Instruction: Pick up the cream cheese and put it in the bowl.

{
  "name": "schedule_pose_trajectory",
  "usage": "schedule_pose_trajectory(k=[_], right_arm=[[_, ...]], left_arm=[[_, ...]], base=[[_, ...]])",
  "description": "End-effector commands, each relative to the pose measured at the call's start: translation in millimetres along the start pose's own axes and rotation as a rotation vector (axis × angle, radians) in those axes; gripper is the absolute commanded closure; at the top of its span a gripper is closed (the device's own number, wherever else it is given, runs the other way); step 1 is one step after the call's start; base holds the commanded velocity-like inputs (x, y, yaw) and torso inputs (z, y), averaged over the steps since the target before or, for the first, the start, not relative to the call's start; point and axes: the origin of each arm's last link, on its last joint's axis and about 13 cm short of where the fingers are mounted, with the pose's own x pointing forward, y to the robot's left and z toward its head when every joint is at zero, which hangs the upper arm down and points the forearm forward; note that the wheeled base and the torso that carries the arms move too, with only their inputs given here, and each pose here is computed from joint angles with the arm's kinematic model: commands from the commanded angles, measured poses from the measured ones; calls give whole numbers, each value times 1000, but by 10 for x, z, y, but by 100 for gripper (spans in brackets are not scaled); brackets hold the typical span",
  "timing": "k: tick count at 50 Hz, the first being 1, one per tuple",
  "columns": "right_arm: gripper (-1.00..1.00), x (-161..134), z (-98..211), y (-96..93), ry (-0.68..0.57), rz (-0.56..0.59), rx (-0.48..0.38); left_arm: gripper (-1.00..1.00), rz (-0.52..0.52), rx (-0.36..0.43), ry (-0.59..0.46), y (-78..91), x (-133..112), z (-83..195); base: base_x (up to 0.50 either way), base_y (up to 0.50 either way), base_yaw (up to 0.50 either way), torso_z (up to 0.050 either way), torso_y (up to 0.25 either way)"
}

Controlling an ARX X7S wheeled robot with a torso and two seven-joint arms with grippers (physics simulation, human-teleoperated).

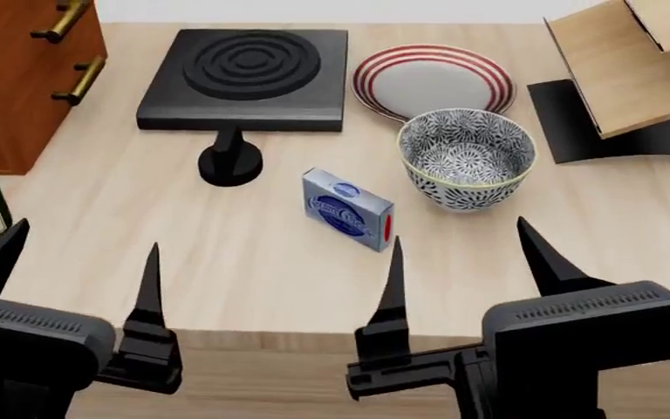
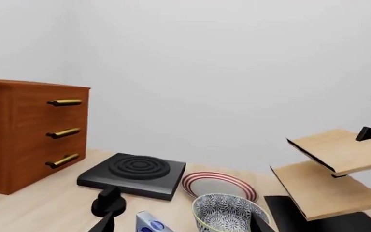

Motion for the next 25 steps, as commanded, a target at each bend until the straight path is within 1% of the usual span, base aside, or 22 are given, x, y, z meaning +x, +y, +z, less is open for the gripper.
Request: schedule_pose_trajectory(k=[1,25], right_arm=[[-100,1,4,1,-4,2,-1],[-100,6,-3,-11,-6,5,1]], left_arm=[[-100,0,4,-3,1,0,12],[-100,-3,10,5,-16,9,6]], base=[[250,0,0,0,0],[247,0,0,0,0]])
